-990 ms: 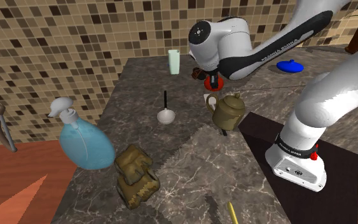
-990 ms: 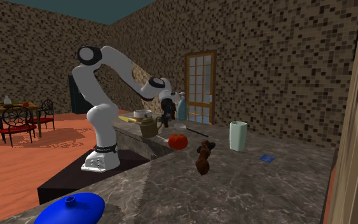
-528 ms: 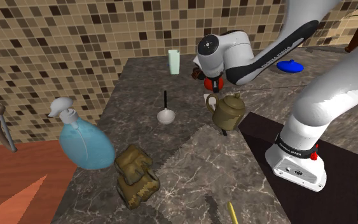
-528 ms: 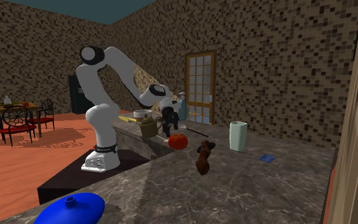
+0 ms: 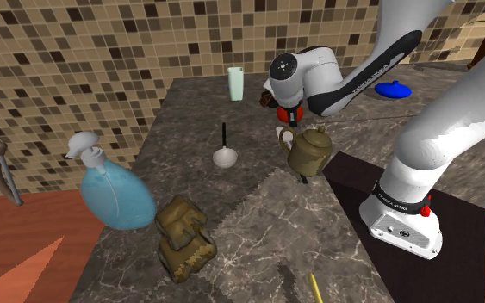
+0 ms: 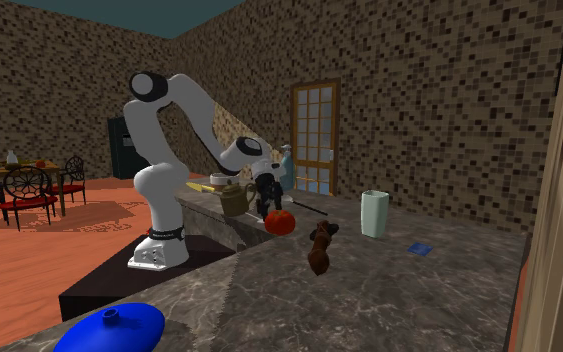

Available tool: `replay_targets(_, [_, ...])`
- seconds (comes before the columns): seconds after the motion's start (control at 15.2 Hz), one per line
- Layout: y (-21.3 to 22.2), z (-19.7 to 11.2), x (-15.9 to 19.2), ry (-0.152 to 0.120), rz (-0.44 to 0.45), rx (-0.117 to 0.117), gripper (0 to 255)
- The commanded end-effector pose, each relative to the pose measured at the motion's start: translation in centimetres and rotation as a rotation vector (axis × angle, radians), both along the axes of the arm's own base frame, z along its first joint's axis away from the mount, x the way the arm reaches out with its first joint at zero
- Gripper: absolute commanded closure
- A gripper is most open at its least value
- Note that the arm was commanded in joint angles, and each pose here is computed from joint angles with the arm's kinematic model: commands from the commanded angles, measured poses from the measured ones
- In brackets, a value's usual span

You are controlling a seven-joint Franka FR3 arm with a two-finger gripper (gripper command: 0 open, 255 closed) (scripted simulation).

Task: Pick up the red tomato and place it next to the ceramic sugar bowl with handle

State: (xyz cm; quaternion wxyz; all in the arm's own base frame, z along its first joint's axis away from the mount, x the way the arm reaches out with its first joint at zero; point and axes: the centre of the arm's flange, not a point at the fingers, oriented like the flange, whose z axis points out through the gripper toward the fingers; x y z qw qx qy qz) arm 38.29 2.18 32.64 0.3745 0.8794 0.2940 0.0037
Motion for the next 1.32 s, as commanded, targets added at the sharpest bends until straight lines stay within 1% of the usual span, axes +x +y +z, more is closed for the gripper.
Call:
replay_targets(0.0, [0.0,0.0,0.0,0.0,0.0,0.0,0])
replay_targets(0.13, [0.0,0.0,0.0,0.0,0.0,0.0,0])
replay_targets(0.2, [0.0,0.0,0.0,0.0,0.0,0.0,255])
replay_targets(0.79, [0.0,0.0,0.0,0.0,0.0,0.0,255])
replay_targets(1.25, [0.0,3.7,0.0,0.0,0.0,0.0,255])
